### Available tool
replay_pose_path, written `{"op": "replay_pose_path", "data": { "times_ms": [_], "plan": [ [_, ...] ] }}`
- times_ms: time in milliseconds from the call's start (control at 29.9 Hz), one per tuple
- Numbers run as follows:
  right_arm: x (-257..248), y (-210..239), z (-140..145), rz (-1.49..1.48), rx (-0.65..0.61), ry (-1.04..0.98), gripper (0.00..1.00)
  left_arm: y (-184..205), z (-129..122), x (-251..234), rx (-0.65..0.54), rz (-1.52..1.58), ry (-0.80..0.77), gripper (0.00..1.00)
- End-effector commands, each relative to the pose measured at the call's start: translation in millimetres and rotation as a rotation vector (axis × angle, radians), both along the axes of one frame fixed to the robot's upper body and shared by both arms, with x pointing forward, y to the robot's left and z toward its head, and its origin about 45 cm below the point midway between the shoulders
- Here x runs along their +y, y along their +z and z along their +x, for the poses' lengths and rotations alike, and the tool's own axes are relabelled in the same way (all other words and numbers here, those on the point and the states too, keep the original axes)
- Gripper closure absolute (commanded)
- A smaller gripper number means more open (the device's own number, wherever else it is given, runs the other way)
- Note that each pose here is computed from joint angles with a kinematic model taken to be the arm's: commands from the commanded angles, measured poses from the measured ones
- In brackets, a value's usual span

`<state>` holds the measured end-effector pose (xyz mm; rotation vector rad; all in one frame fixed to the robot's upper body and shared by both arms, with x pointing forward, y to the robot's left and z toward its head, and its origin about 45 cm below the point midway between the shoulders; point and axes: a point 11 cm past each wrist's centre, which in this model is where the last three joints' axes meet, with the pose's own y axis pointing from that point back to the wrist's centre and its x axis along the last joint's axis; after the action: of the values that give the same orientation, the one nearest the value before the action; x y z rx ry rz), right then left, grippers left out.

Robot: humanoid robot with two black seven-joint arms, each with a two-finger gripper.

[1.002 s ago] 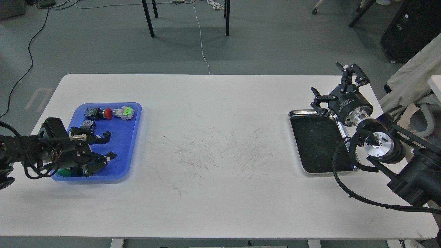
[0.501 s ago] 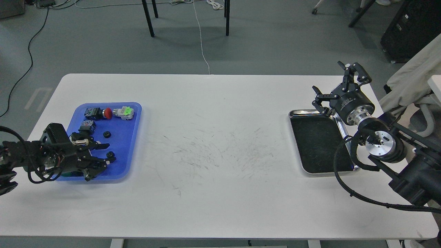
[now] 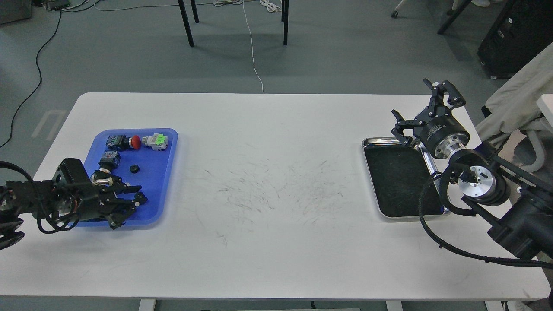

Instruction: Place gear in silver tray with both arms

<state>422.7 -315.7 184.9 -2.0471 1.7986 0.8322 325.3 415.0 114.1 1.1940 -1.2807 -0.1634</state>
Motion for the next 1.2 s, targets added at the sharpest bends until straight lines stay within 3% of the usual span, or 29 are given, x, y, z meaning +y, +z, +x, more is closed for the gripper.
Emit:
{"op": "replay_pose_path", "data": {
  "times_ms": [0, 434, 936, 1170],
  "plan": [
    [0.1, -0.1, -0.1, 0.000, 0.000, 0.000, 0.01, 0.2, 0.2, -0.1, 0.000, 0.001, -0.001, 0.72],
    [-0.1, 0.3, -0.1, 0.000, -0.001, 0.001, 0.01, -2.7, 0.6, -7.5, 0.005, -0.012, -0.010, 0.87],
    [-3.0, -0.3, -1.3, -0.001, -0.002, -0.002, 0.01, 18.4, 6.5, 14.3, -0.041, -0.021, 0.067, 0.92],
    [-3.5, -0.6, -1.2, -0.001, -0.001, -0.003, 0.01, 77.4, 56.6, -11.6, -0.193, -0.154, 0.118, 0.92]
  ]
}}
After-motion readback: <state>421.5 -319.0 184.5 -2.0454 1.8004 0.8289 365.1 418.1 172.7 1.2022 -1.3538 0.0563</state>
